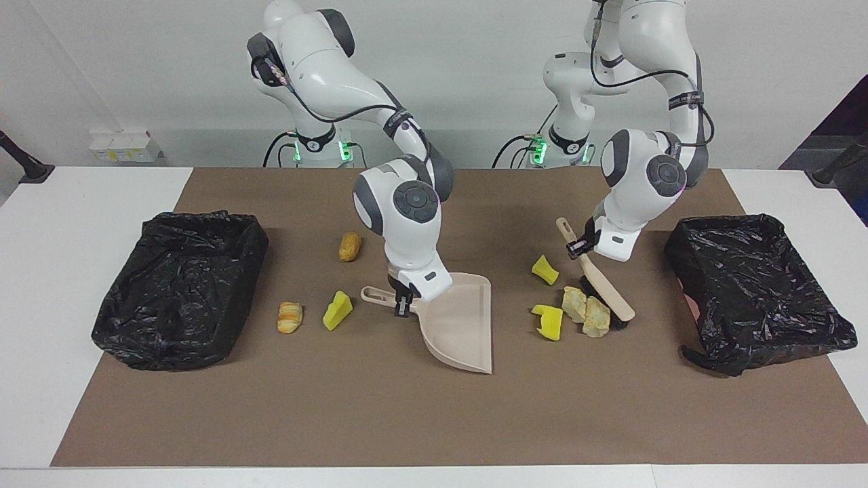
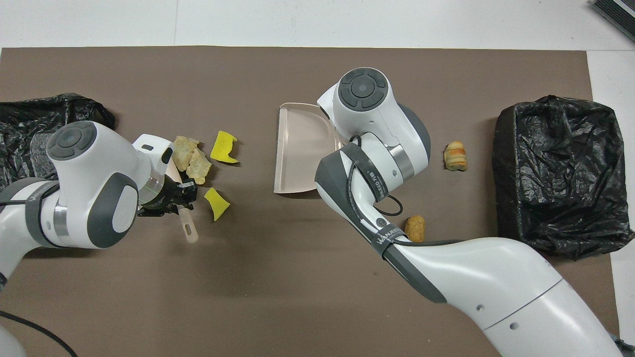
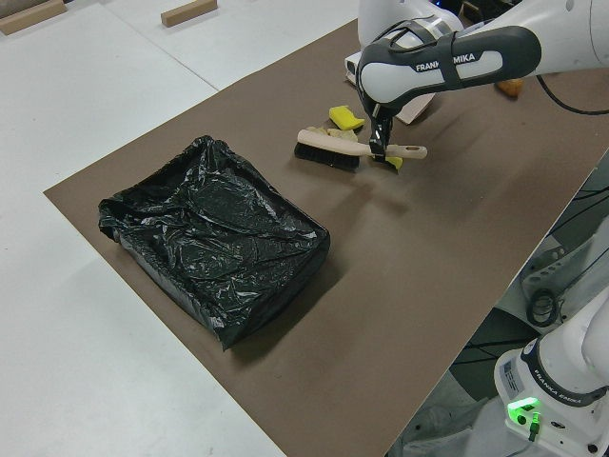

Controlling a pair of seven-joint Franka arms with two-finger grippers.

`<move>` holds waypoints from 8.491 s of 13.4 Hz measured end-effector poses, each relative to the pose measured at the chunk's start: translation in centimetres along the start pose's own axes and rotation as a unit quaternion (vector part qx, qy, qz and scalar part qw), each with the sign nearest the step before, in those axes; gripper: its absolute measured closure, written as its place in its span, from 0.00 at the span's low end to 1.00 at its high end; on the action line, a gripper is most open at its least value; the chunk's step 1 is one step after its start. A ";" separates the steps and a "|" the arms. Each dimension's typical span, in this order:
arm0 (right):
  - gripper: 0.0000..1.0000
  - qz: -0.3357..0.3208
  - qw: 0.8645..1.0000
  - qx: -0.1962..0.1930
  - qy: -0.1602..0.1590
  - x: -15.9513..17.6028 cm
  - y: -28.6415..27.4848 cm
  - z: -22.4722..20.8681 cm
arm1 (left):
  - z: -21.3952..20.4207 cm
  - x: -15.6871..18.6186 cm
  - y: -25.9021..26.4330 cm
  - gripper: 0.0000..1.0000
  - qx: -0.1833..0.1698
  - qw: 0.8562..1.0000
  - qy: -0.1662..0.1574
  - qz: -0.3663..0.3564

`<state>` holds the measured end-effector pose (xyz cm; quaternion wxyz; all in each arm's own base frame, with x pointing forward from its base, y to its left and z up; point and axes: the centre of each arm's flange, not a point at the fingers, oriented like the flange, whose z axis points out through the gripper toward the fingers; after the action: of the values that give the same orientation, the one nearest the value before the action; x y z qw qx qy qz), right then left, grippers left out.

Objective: Sweep and dump trash in bin
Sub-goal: 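Sweep the chunks into the dustpan with the brush in the left gripper, then sweep the remaining yellow sponge pieces into the dustpan with the left gripper, then carry the loaded dustpan with the right gripper to the nearby trash bag, then tip the dustpan over the bag with the right gripper while the left gripper retracts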

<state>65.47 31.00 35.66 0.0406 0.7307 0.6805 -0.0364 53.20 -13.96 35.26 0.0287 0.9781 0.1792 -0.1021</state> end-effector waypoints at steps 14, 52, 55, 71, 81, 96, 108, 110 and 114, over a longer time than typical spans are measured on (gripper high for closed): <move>0.69 -0.031 0.999 0.010 -0.005 0.1 -0.8 0.8 | -0.7 -8.7 13.1 0.74 -0.080 0.989 0.039 0.119; 0.69 -0.020 1.000 0.001 -0.015 -2.4 -1.4 2.2 | -3.2 -3.6 8.5 0.74 -0.055 0.992 0.014 0.116; 0.69 -0.044 0.998 -0.019 -0.044 -1.8 -1.8 1.9 | -0.2 -3.1 9.5 0.74 -0.053 0.992 0.015 0.117; 0.69 -0.067 0.995 -0.032 -0.070 -1.3 -3.0 1.7 | 0.8 -12.2 18.2 0.74 -0.128 0.965 0.007 0.231; 0.69 -0.075 0.994 -0.033 -0.076 -0.7 -3.4 1.6 | -2.8 -13.0 14.1 0.74 -0.064 0.973 -0.056 0.215; 0.69 0.043 0.999 -0.023 -0.008 -11.4 -0.7 -4.2 | 6.4 -28.7 10.8 0.74 0.030 0.987 0.012 0.156; 0.69 0.038 0.999 0.002 0.001 -47.9 -1.6 -5.9 | 7.2 -26.8 12.0 0.22 0.024 0.991 0.011 0.132; 0.69 0.041 0.999 0.000 -0.001 -53.8 -2.9 -5.7 | 4.0 -24.0 12.1 0.00 0.012 0.994 0.010 0.105; 0.69 0.042 0.998 -0.005 -0.038 -57.7 -3.8 -6.0 | -3.4 -15.5 8.6 0.00 -0.018 0.996 0.034 0.078</move>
<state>57.53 -25.27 47.83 0.0713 0.7567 0.6471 -0.0593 42.74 -27.03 41.97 0.0483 0.9913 0.1051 -0.0627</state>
